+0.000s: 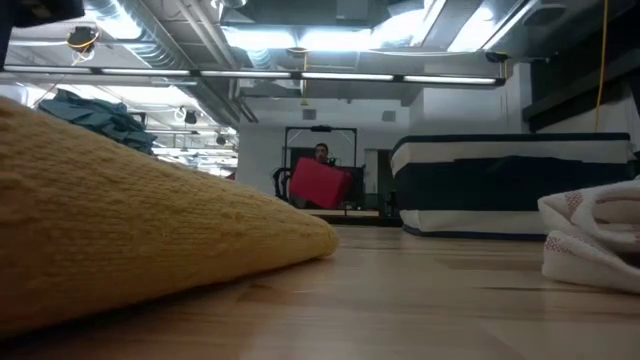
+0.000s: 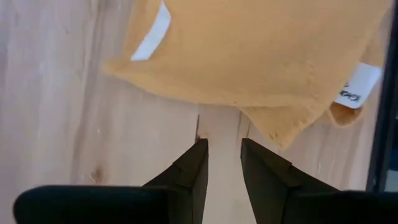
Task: Fold towel
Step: Stack the yellow towel on top of the white-and-brown checkered towel
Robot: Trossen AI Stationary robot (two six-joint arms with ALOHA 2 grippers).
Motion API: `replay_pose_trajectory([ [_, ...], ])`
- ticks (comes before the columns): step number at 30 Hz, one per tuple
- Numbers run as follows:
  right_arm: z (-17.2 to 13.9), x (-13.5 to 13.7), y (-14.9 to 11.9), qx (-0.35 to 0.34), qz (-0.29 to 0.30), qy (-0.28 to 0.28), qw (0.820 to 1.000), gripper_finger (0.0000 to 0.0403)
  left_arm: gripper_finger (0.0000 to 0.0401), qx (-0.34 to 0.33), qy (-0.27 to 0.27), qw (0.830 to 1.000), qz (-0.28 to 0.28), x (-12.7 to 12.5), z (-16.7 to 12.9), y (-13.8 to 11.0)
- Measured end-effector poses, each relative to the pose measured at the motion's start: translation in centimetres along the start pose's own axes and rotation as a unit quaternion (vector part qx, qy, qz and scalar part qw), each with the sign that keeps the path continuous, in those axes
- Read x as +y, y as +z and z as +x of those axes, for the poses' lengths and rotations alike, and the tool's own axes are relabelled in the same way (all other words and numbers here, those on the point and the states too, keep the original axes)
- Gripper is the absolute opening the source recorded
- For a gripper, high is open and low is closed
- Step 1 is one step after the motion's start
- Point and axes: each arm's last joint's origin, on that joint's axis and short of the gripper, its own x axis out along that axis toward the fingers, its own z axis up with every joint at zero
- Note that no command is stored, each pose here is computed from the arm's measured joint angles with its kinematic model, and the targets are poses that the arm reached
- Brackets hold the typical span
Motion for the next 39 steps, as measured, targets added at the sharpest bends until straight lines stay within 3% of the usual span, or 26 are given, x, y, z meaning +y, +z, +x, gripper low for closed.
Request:
replay_pose_trajectory([
  [5, -4.7, -1.4, -0.9, -0.095, 0.006, -0.031, 0.995, 0.0170, 0.0088, -0.048, 0.000, 0.998, 0.031, 2.0, -2.4, 0.9],
  [10, -8.6, -2.8, -2.6, -0.168, 0.009, -0.068, 0.983, 0.0170, 0.0088, -0.086, 0.048, 0.994, 0.045, 5.0, -4.7, 1.2],
  [15, -12.0, -3.7, -4.8, -0.223, -0.003, -0.084, 0.971, 0.0170, 0.0088, -0.091, 0.067, 0.993, 0.020, 7.5, -6.2, 1.3],
  [22, -14.1, -4.4, -9.5, -0.291, 0.006, -0.169, 0.942, 0.0170, 0.0088, -0.095, 0.072, 0.993, 0.002, 8.6, -6.6, 1.5],
  [26, -13.0, -4.9, -12.6, -0.326, 0.062, -0.212, 0.919, 0.0170, 0.0088, -0.094, 0.075, 0.993, 0.013, 8.8, -6.6, 1.7],
  [31, -8.1, -5.3, -14.9, -0.365, 0.169, -0.244, 0.883, 0.0170, 0.0088, -0.094, 0.080, 0.992, -0.001, 9.1, -6.4, 1.9],
  [34, -4.3, -4.7, -14.9, -0.377, 0.233, -0.220, 0.869, 0.0170, 0.0088, -0.095, 0.080, 0.992, -0.036, 9.3, -6.4, 2.1],
  [39, 1.6, -2.8, -13.6, -0.376, 0.287, -0.126, 0.872, 0.0170, 0.0088, -0.091, 0.065, 0.990, -0.086, 9.2, -6.3, 2.0],
])
